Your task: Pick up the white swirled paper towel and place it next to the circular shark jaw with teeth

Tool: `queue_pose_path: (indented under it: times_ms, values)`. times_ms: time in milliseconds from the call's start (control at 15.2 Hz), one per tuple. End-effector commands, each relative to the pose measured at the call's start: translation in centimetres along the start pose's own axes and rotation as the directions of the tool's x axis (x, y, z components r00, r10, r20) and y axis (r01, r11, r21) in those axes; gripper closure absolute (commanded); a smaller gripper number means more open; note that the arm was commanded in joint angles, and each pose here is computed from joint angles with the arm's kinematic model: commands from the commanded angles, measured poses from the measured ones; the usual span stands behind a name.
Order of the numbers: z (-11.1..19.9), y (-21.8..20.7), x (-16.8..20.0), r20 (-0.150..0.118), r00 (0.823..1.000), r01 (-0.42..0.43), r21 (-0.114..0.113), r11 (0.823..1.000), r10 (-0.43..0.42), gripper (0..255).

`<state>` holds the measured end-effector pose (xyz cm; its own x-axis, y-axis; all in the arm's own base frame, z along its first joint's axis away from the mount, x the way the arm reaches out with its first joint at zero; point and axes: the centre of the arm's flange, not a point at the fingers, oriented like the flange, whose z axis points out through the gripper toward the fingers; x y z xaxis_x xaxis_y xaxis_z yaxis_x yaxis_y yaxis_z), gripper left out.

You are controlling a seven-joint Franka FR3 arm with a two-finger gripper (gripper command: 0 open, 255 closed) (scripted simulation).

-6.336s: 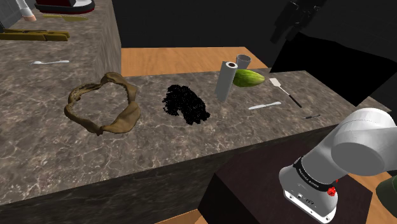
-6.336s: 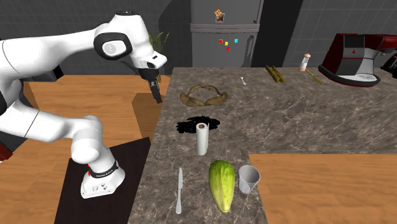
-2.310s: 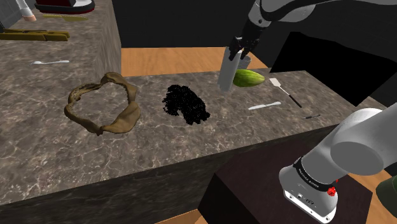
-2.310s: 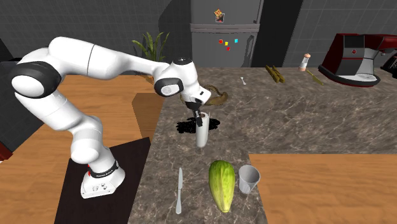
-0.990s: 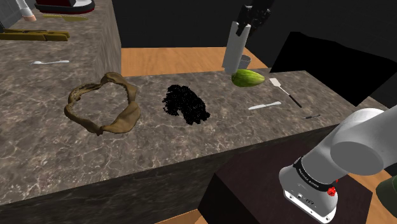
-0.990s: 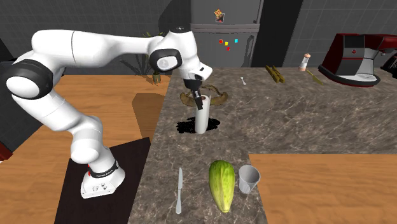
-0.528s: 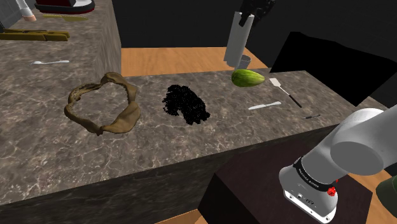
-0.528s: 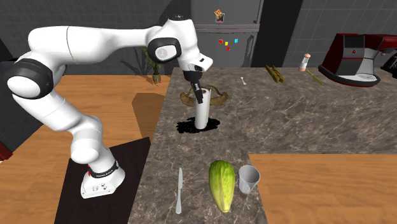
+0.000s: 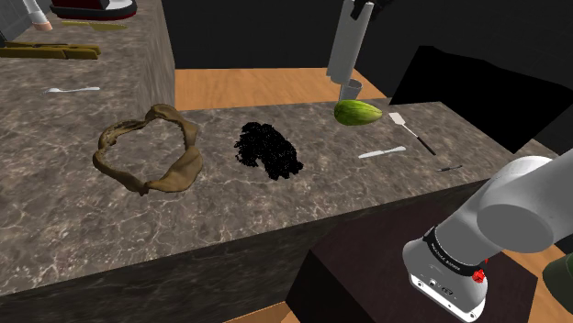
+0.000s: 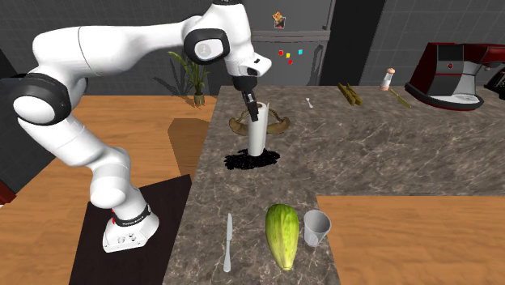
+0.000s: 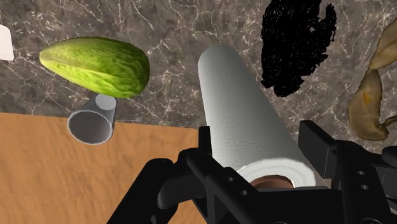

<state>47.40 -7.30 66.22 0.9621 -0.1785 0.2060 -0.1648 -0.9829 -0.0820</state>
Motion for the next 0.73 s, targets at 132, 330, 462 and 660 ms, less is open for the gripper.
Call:
queue_pose_path:
  times_ms: [132,330,462,660]
  values:
    - [-2.1,-0.3,0.4,0.000,1.000,0.000,0.000,1.000,0.000,255]
    - [-2.1,-2.9,0.9,0.000,1.000,0.000,0.000,1.000,0.000,255]
    - [-1.9,-5.5,1.3,0.000,1.000,0.000,0.000,1.000,0.000,255]
    - [-1.4,-9.4,1.9,0.000,1.000,0.000,0.000,1.000,0.000,255]
